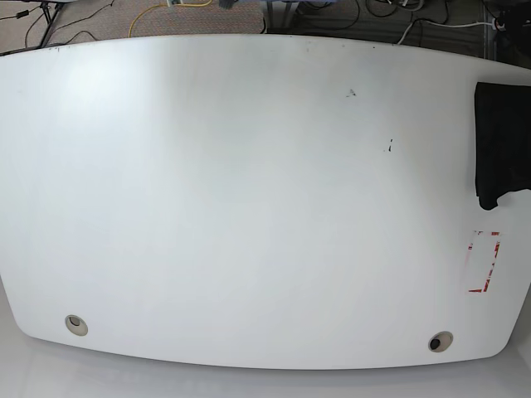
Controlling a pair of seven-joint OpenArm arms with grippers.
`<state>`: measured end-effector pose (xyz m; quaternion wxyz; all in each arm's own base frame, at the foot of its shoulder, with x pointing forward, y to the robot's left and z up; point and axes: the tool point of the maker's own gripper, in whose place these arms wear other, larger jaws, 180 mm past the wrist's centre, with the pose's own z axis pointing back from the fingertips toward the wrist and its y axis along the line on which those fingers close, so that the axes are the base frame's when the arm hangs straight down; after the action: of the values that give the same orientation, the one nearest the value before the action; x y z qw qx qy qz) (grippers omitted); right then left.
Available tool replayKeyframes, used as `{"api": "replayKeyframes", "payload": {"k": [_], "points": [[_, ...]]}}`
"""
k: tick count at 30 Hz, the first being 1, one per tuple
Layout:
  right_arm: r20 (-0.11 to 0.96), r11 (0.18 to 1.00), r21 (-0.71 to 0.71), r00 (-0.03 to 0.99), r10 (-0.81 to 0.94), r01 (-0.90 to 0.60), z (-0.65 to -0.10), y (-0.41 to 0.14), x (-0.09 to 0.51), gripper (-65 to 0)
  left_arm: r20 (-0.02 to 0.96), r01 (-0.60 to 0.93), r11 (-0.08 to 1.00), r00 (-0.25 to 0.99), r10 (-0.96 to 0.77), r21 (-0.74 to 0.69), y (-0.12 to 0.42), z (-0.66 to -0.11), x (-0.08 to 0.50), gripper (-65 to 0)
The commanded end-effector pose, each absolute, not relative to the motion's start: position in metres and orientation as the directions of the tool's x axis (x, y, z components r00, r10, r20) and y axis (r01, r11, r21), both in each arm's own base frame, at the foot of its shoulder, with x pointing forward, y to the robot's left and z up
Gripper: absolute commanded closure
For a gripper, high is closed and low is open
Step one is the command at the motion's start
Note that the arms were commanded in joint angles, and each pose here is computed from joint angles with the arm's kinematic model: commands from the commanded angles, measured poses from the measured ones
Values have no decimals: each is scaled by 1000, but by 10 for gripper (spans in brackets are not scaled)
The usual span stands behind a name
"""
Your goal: Layout the t-shirt on the table in an organized manner, then fold the t-shirt properly
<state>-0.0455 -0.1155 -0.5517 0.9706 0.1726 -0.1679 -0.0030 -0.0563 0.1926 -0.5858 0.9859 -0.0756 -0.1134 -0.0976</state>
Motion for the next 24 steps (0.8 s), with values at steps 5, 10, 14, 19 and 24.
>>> {"api": "replayKeyframes", "payload": {"k": [5, 10, 14, 19, 24], "points": [[292, 929, 368, 953, -81, -34, -576, -106, -37, -224, 159, 140, 979, 980, -117, -146, 197, -614, -59, 0], [256, 927, 376, 962, -91, -12, -594, -111, -29, -224, 101, 90, 984, 992, -75, -156, 197, -631, -55, 0], [210, 932, 361, 972, -106, 24, -608, -115, -31, -224, 59, 74, 982, 996, -65, -171, 192, -640, -50, 0], [185, 939, 339, 975, -121, 52, -621, -126, -24, -227, 25, 88, 977, 996, -85, -195, 181, -648, -41, 0], [160, 938, 340, 979, -128, 67, -629, -131, -20, -228, 24, 78, 973, 997, -74, -216, 168, -652, -21, 0]]}}
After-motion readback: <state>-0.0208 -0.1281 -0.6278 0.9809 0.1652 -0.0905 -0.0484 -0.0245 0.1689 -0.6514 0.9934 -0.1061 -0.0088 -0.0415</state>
